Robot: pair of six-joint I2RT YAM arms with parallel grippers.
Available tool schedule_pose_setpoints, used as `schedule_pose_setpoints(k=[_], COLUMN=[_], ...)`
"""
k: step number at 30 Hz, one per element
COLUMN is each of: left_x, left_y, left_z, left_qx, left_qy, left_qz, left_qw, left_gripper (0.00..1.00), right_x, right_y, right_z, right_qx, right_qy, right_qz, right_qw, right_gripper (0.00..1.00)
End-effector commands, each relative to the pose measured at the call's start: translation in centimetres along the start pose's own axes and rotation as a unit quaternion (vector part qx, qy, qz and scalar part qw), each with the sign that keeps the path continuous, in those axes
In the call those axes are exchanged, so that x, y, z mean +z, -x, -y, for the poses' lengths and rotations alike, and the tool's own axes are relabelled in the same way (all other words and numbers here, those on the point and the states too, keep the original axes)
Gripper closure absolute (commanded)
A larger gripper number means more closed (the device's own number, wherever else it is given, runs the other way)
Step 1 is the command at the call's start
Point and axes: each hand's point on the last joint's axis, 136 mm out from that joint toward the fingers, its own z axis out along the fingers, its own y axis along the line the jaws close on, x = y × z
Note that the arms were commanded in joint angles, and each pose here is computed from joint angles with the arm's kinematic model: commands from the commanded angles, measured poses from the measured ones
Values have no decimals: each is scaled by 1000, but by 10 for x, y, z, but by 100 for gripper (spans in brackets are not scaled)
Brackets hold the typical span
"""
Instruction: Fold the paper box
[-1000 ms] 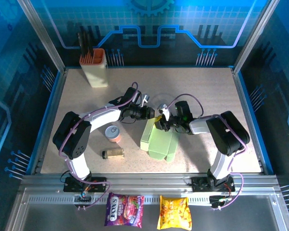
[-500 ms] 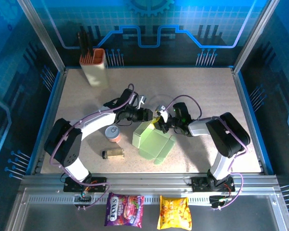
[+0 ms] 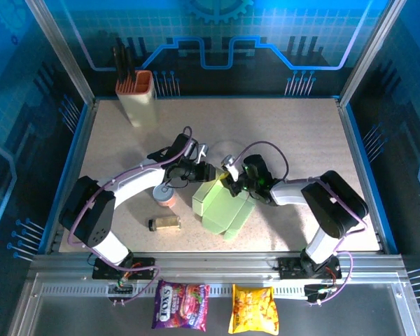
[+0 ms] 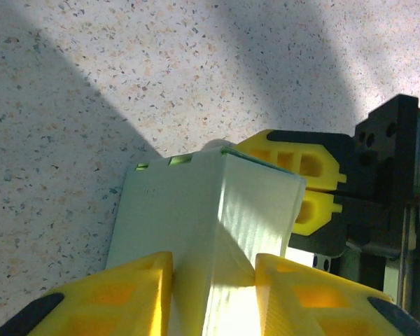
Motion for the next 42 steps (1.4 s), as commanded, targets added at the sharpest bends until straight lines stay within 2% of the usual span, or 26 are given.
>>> schedule_pose_setpoints(k=[1, 7, 11, 13, 18, 23, 31, 37, 42], left_x=[6, 8, 5, 6, 9, 9, 9, 14, 17], left_y=[-15, -16, -17, -17, -19, -19, -19, -20, -24], left_z=[0, -1, -2, -4, -6, -6, -6, -1, 0], left_qx=[-10, -12, -8, -7, -7, -5, -5, -16, -25], left_qy=[-8, -5, -1, 1, 4, 4, 2, -18, -30], left_qz=[-24, -25, -23, -24, -31, -30, -32, -33, -35], left_qw=[1000, 1000, 1000, 1000, 999, 1000, 999, 999, 999], left_gripper=[66, 66, 65, 65, 65, 65, 65, 65, 65], right_x=[1, 1, -8, -7, 4, 16, 27, 23, 27], right_y=[-2, -10, -8, -10, -10, -10, -3, 7, 5], right_z=[1, -8, -21, -23, -21, -15, -2, 13, 11], right_qx=[25, 70, 76, 64, 56, 56, 60, 88, 94], right_qy=[-52, -84, -58, -51, -37, -40, -61, -129, -149], right_qz=[0, -2, 4, 4, 19, 28, 51, 92, 92], right_qw=[998, 994, 995, 997, 998, 997, 995, 983, 980], right_gripper=[100, 100, 100, 91, 77, 73, 80, 100, 100])
